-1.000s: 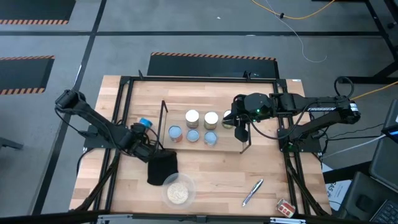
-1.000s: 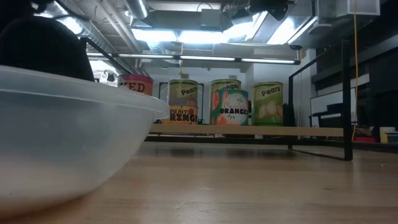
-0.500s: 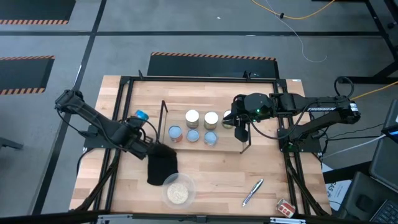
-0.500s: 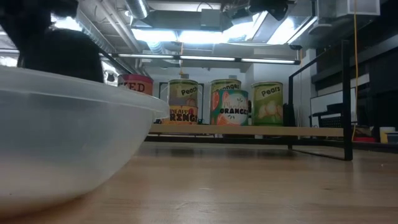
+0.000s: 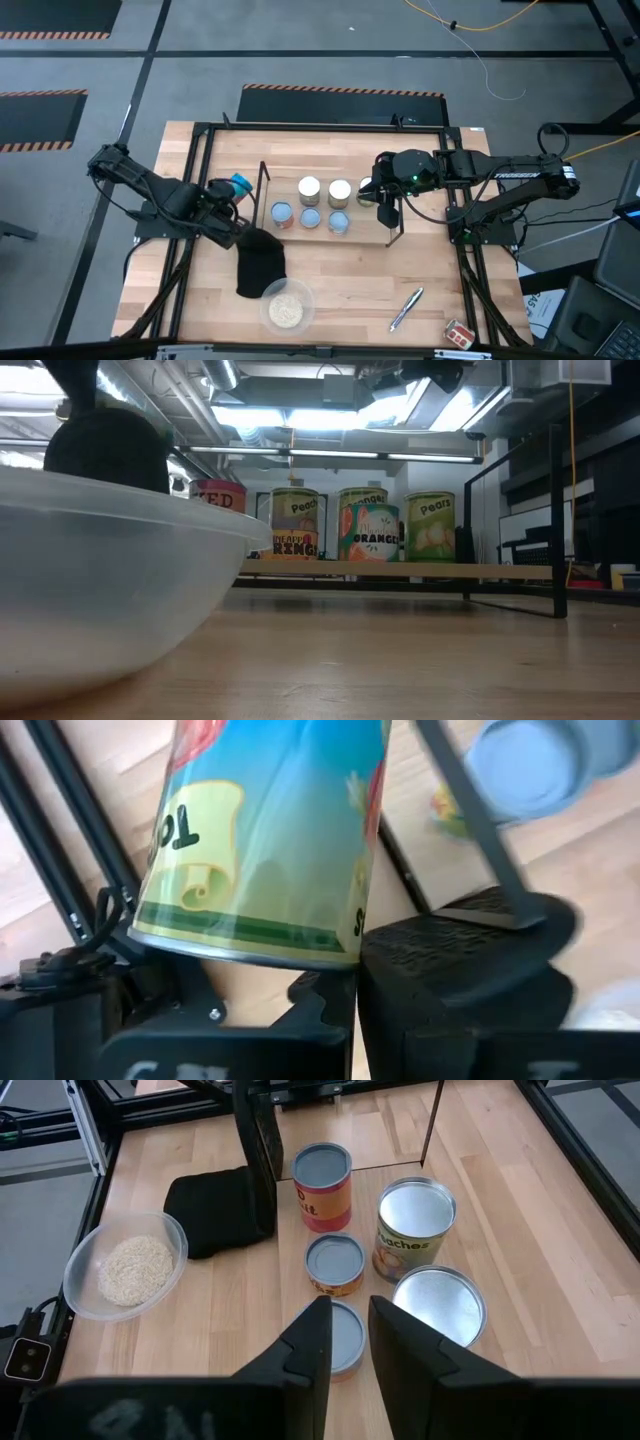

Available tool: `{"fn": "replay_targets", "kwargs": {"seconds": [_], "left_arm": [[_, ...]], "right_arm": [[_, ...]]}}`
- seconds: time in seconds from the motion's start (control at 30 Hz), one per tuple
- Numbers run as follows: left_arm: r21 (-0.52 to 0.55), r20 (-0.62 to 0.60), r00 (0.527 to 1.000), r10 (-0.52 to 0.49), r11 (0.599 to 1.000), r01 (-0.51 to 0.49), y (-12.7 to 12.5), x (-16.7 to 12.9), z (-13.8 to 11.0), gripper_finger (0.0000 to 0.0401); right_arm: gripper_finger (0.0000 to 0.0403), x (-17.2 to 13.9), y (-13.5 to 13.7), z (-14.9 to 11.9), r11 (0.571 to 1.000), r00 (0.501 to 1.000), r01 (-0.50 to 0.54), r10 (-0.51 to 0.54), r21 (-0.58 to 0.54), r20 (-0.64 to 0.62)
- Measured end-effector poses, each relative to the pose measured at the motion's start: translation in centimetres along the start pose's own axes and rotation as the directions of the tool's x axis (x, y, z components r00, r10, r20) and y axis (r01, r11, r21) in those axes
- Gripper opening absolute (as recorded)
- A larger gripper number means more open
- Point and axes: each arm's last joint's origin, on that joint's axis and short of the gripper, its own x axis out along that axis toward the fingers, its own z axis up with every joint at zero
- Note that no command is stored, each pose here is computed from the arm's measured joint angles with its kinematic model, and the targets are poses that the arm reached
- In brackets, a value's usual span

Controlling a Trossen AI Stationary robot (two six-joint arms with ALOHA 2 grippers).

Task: Pick and place cans onto a shelf
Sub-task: Put the large canned tomatoes on the shelf

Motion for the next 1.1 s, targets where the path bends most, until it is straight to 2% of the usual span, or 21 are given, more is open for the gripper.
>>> {"fn": "replay_targets", "kwargs": {"seconds": [0.27,0.4,0.53,0.63,0.8,1.1], "left_arm": [[-0.002,-0.039,0.991,-0.125,0.992,0.125,-0.3,-3.0,1.1,0.0],[-0.013,-0.171,0.97,-0.173,0.985,0.174,-0.3,-4.2,1.0,0.0],[-0.01,-0.331,0.918,-0.217,0.974,0.227,-0.6,-4.7,0.2,0.0],[-0.012,-0.374,0.889,-0.266,0.959,0.282,-1.1,-5.0,-0.2,0.0],[-0.017,-0.372,0.844,-0.388,0.911,0.411,-2.2,-5.5,-0.3,0.0],[0.027,-0.297,0.734,-0.61,0.763,0.645,-4.9,-6.4,0.3,0.0]], "right_arm": [[0.0074,0.0,0.0,0.0,1.0,1.0,0.0,0.0,0.0,0.0],[0.0075,0.0,0.0,0.0,1.0,1.0,0.0,0.0,0.0,0.0],[0.0075,0.0,0.0,0.0,1.0,1.0,0.0,0.0,0.0,0.0],[0.0075,0.0,0.0,0.0,1.0,1.0,0.0,0.0,-0.001,0.0],[0.0074,0.0,0.0,0.0,1.0,1.0,0.0,0.0,-0.002,0.0],[0.0074,0.0,0.0,0.0,1.0,1.0,0.0,0.0,-0.003,0.0]]}}
